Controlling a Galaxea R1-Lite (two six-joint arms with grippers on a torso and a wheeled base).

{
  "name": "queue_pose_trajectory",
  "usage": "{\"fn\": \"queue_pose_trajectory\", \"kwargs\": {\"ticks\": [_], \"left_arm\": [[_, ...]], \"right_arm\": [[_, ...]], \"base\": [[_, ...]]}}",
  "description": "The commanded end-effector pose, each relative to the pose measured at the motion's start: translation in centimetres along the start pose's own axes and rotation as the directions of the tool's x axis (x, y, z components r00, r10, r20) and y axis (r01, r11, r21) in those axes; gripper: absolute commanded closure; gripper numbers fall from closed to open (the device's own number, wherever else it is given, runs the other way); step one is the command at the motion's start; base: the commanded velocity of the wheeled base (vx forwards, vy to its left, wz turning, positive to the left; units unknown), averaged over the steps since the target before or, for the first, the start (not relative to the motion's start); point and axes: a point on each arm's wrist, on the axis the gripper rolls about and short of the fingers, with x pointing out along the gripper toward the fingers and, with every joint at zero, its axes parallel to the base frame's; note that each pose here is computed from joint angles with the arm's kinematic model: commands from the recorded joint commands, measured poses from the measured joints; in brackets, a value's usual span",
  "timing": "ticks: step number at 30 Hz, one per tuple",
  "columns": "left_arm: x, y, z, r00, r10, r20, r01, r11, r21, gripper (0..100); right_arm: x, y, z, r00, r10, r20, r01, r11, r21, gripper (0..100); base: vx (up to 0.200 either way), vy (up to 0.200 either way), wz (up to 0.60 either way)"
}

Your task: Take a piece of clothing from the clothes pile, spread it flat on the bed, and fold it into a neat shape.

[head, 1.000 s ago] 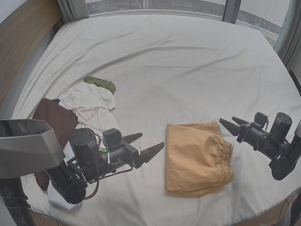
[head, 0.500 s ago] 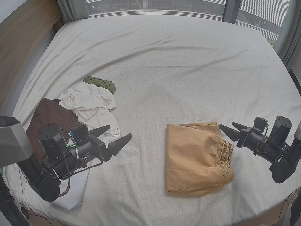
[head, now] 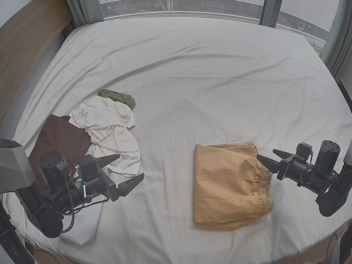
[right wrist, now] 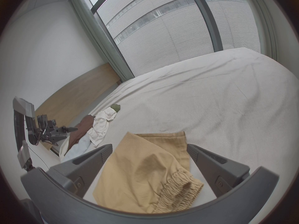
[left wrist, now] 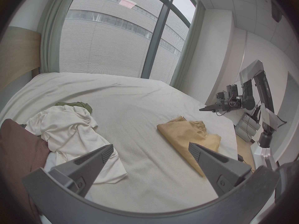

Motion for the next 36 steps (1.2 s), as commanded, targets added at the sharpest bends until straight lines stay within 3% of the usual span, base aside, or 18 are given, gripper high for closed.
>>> {"fn": "queue_pose_trajectory", "kwargs": {"ticks": [1, 19, 36], "left_arm": [[-0.2, 0.0, -1.0, 0.999, -0.003, -0.04, 0.003, 1.0, -0.012, 0], [0.0, -0.1, -2.2, 0.996, -0.009, -0.089, 0.008, 1.0, -0.011, 0], [-0.3, -0.3, -2.4, 0.995, -0.015, -0.102, 0.013, 1.0, -0.014, 0]], "right_arm": [[-0.4, -1.1, -0.9, 0.998, -0.043, -0.036, 0.043, 0.999, 0.009, 0], [-1.8, -2.0, -5.1, 0.96, -0.092, -0.263, 0.106, 0.994, 0.039, 0], [-1.6, -2.4, -7.6, 0.93, -0.087, -0.358, 0.122, 0.99, 0.076, 0]], "base": [[0.0, 0.0, 0.0], [0.0, 0.0, 0.0], [0.0, 0.0, 0.0]]}}
